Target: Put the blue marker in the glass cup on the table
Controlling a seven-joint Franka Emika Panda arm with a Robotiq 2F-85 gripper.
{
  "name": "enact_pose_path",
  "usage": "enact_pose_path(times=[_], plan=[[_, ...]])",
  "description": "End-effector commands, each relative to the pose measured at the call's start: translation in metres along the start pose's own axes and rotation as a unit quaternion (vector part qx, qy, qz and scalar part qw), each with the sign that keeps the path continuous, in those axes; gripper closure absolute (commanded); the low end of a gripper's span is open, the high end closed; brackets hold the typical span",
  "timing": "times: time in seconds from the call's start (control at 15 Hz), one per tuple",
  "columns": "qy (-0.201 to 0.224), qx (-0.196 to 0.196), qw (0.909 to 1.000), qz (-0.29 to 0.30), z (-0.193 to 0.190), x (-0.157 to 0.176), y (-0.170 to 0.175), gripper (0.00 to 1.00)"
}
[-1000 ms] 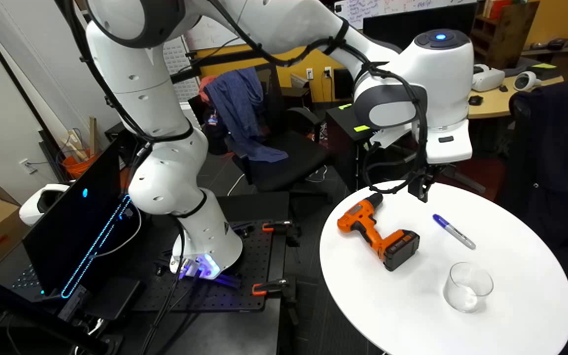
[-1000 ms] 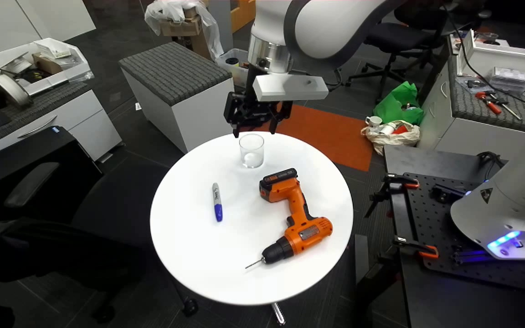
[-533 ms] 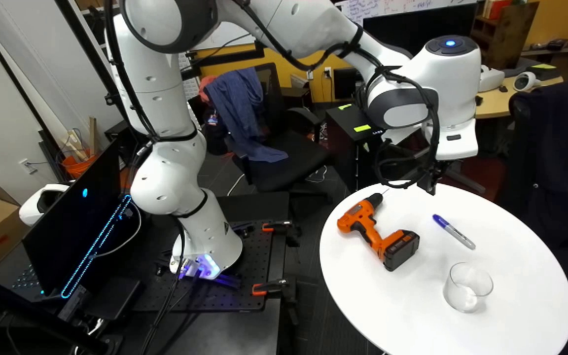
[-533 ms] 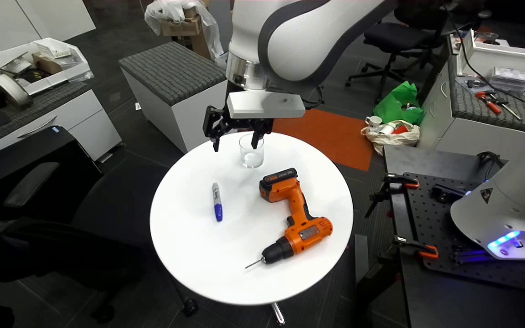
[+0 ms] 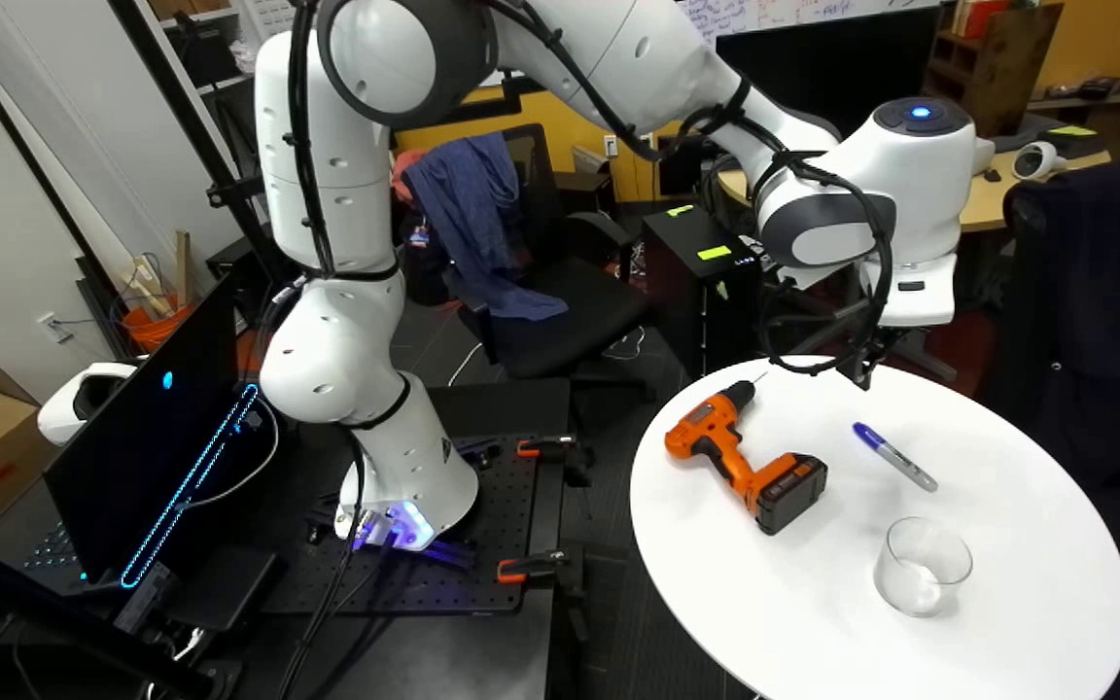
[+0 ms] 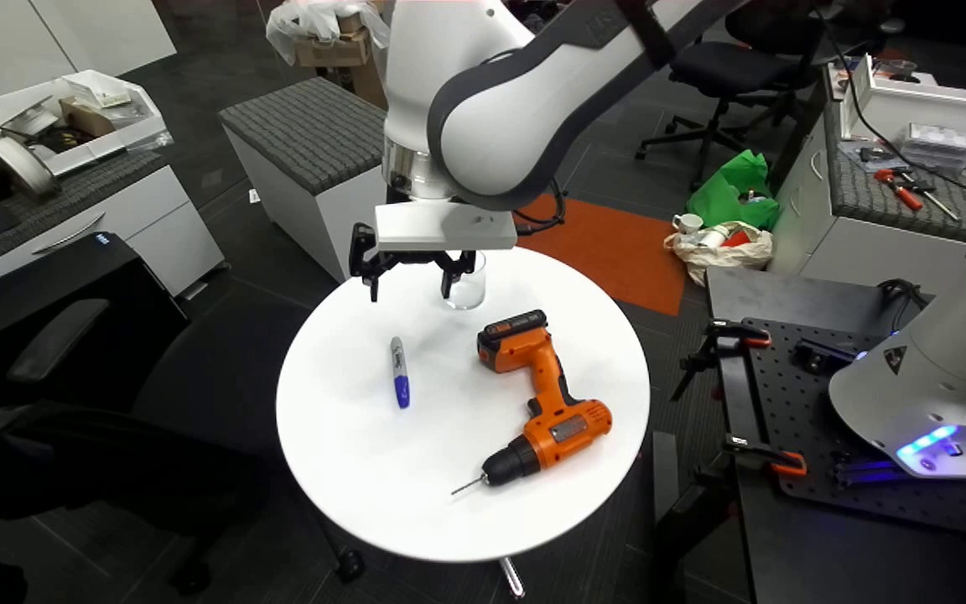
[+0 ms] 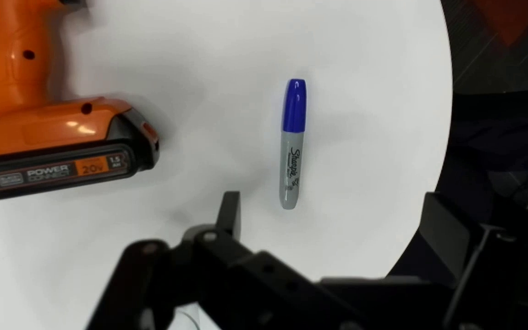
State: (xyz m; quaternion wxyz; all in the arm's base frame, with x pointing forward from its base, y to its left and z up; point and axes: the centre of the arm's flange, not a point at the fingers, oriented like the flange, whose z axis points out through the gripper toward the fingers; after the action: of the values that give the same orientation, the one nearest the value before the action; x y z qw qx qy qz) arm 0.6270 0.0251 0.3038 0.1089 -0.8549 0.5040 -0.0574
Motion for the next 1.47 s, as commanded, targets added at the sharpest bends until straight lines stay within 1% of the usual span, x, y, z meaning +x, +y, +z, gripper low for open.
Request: enact_pose_path(times=[0.0, 0.33, 0.6, 0.93, 1.4], plan=[[0.0, -0.024, 0.9994, 0.025, 0.013, 0.007, -0.024, 0.0], [0.001, -0.06, 0.9973, 0.043, 0.034, 0.018, -0.032, 0.0], [0.002, -0.084, 0.9955, 0.044, 0.054, 0.028, -0.034, 0.0], [0.025, -0.085, 0.9955, 0.033, 0.082, 0.04, -0.039, 0.0], [0.041, -0.085, 0.9952, 0.024, 0.107, 0.034, -0.046, 0.0]])
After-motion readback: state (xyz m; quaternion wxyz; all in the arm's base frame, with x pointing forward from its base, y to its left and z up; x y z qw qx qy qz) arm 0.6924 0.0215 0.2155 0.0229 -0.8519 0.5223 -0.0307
